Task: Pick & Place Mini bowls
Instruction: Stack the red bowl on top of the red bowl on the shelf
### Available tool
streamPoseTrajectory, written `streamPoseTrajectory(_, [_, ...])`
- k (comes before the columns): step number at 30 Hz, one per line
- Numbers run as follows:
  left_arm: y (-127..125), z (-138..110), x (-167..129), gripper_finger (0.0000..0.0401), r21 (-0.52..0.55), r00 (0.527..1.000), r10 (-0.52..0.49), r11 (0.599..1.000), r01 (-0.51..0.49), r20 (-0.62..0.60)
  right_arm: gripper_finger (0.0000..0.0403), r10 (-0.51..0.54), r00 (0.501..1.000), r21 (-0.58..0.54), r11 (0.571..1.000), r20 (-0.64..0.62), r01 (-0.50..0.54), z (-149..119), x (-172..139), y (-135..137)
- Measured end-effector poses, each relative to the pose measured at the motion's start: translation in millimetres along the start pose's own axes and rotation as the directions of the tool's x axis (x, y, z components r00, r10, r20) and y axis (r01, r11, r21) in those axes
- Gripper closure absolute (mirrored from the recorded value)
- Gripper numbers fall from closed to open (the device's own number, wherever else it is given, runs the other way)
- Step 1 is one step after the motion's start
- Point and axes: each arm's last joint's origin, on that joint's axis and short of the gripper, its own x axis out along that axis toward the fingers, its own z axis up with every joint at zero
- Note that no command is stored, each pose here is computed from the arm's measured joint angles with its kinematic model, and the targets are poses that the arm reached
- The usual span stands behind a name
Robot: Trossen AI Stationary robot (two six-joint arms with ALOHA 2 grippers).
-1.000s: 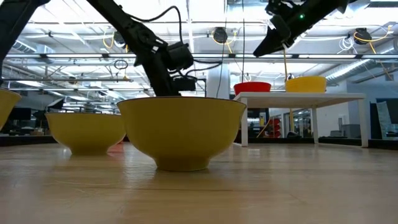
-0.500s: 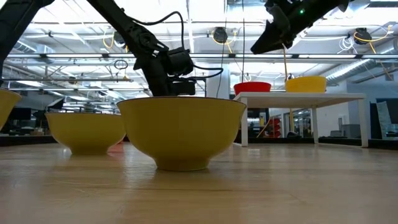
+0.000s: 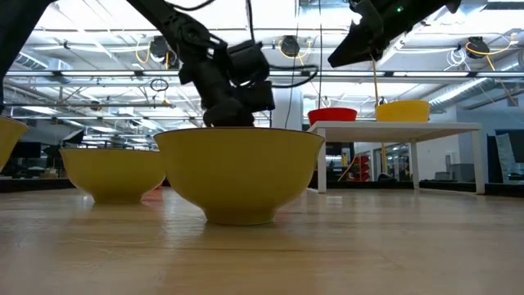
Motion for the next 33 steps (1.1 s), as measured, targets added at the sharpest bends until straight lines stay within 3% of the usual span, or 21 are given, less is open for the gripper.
streamPoseTrajectory(5, [-31, 8, 8, 0.0382, 0.035, 1.0, -0.021, 0.999, 0.022, -0.013, 0.0261, 0.014, 1.0, -0.006, 1.0, 0.002, -0.014, 0, -1, 3])
streamPoseTrajectory(14, [-64, 16, 16, 0.0381, 0.01, 1.0, -0.016, 1.0, 0.016, -0.015, 0.0261, 0.054, 0.997, 0.027, 0.998, -0.049, -0.053, -5, 12, 16])
streamPoseTrajectory(24, [-78, 21, 19, 0.0377, -0.084, 0.999, 0.042, 0.996, -0.042, 0.002, 0.0261, 0.107, 0.99, -0.012, 0.994, -0.087, -0.108, -10, 19, 33])
streamPoseTrajectory(27, [-78, 20, 19, 0.0356, -0.128, 0.999, 0.042, 0.991, -0.042, 0.001, 0.0261, 0.117, 0.989, -0.019, 0.993, -0.086, -0.119, -10, 19, 36])
streamPoseTrajectory(33, [-78, 21, 19, 0.0275, -0.185, 0.999, 0.038, 0.982, -0.037, 0.004, 0.0261, 0.126, 0.988, -0.024, 0.991, -0.085, -0.129, -11, 18, 39])
